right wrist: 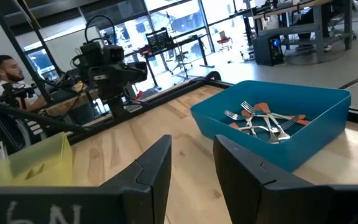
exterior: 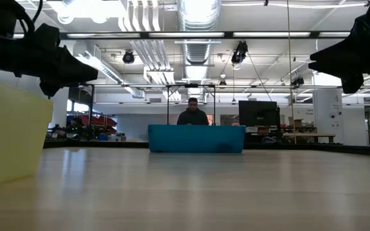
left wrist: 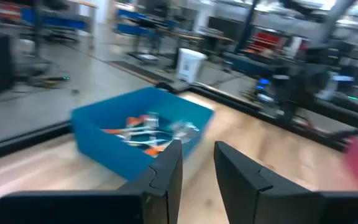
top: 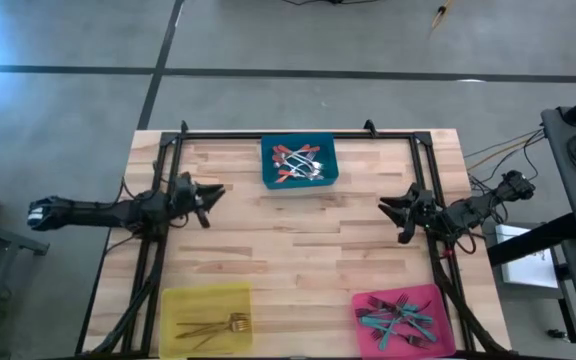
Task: Sort silverware by color (type)
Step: Return to Home Position
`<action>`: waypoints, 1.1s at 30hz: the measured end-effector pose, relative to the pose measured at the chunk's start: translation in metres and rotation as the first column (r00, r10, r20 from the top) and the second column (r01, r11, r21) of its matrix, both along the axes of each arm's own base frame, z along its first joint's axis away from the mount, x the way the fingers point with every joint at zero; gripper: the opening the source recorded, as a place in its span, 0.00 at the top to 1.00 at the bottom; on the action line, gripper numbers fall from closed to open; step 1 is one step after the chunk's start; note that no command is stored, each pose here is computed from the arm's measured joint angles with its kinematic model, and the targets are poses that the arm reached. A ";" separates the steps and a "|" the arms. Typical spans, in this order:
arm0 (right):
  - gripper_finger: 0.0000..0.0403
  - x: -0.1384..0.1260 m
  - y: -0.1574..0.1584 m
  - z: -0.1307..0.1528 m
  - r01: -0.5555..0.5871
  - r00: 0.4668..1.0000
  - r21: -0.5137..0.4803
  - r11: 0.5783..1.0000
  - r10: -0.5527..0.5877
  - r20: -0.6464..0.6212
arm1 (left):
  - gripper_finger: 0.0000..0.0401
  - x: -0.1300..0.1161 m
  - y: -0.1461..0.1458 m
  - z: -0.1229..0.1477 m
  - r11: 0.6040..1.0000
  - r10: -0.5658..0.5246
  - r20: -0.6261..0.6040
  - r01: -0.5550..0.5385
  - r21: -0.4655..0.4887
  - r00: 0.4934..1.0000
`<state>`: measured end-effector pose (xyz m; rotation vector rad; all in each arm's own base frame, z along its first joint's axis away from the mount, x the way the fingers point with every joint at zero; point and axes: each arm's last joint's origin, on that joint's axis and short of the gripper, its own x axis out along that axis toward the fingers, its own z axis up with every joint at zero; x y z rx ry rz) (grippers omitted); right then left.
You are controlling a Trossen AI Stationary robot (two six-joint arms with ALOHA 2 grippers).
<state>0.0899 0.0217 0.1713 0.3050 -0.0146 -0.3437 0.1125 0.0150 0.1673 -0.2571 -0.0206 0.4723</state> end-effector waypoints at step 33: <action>0.72 0.000 0.000 0.000 0.000 1.000 -0.001 1.000 0.000 -0.001 | 0.81 -0.001 0.002 0.000 0.998 0.062 -0.001 -0.062 0.003 0.998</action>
